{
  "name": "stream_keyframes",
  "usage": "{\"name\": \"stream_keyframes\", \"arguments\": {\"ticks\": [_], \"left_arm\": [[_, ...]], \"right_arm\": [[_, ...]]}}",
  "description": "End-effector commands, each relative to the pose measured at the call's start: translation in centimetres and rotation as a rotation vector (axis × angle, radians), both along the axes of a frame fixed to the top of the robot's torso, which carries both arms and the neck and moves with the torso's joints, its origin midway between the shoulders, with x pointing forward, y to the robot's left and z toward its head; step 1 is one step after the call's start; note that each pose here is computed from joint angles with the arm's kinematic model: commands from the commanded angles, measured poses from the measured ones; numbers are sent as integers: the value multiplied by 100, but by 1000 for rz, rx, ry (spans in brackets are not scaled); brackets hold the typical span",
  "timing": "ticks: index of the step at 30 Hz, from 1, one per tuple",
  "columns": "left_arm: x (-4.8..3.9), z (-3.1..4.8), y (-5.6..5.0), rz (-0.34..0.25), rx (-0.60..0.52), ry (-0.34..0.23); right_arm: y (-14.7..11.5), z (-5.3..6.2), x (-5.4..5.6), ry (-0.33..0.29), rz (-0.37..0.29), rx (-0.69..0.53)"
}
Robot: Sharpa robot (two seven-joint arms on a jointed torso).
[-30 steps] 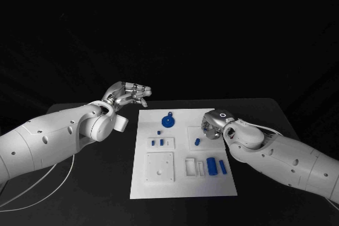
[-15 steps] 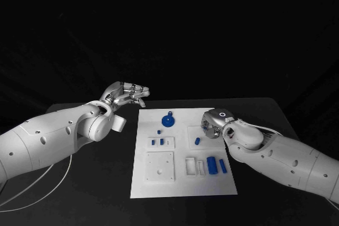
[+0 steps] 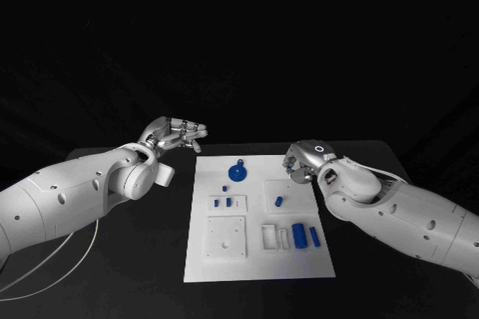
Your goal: Assemble the parts on the task board
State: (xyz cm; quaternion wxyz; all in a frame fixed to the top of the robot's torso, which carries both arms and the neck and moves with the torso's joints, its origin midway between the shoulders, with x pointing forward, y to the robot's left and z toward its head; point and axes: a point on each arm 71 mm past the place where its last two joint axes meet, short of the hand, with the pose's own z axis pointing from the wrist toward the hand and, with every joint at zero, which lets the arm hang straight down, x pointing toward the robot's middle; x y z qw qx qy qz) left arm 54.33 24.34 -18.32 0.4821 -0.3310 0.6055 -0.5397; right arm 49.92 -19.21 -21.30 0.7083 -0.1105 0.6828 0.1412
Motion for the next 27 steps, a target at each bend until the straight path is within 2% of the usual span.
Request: {"name": "stream_keyframes", "arguments": {"ticks": [1,6,12,17,27], "left_arm": [[4,18,-19,0,2,-14],[2,22,-34,2,0,-18],[-7,30,-71,8,-5,-25],[-2,30,-126,21,-5,-32],[12,6,-281,14,-6,-35]], "right_arm": [[62,91,-44,-7,24,42],[227,187,-151,-6,81,100],[522,188,-338,13,167,149],[762,94,-498,37,229,178],[1023,-176,-703,102,279,231]]}}
